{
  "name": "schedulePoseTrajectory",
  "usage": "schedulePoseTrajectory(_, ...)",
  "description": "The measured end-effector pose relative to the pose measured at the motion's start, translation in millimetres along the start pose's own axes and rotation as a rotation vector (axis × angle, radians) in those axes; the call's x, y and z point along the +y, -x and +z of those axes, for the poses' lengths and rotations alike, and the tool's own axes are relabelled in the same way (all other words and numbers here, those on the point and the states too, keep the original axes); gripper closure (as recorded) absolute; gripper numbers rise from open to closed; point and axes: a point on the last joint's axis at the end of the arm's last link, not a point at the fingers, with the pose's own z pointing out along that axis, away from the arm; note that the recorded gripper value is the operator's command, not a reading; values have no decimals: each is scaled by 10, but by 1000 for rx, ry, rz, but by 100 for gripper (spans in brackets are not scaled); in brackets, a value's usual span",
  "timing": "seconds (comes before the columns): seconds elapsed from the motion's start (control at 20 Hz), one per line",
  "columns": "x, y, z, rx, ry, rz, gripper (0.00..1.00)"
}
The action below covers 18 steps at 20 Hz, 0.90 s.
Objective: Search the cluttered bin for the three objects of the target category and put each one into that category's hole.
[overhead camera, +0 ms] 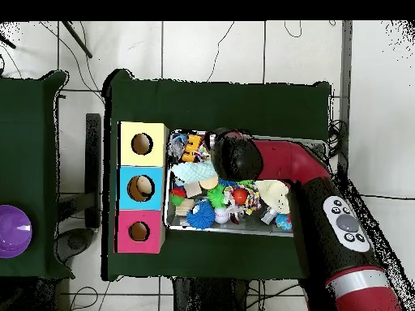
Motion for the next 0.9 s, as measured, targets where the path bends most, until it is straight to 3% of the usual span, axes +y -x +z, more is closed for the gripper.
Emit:
schedulePoseTrajectory(0.4, -151, -232, -32, 28, -10, -3, 0)
schedulePoseTrajectory(0.9, 51, -569, -50, 76, 7, -45, 0)
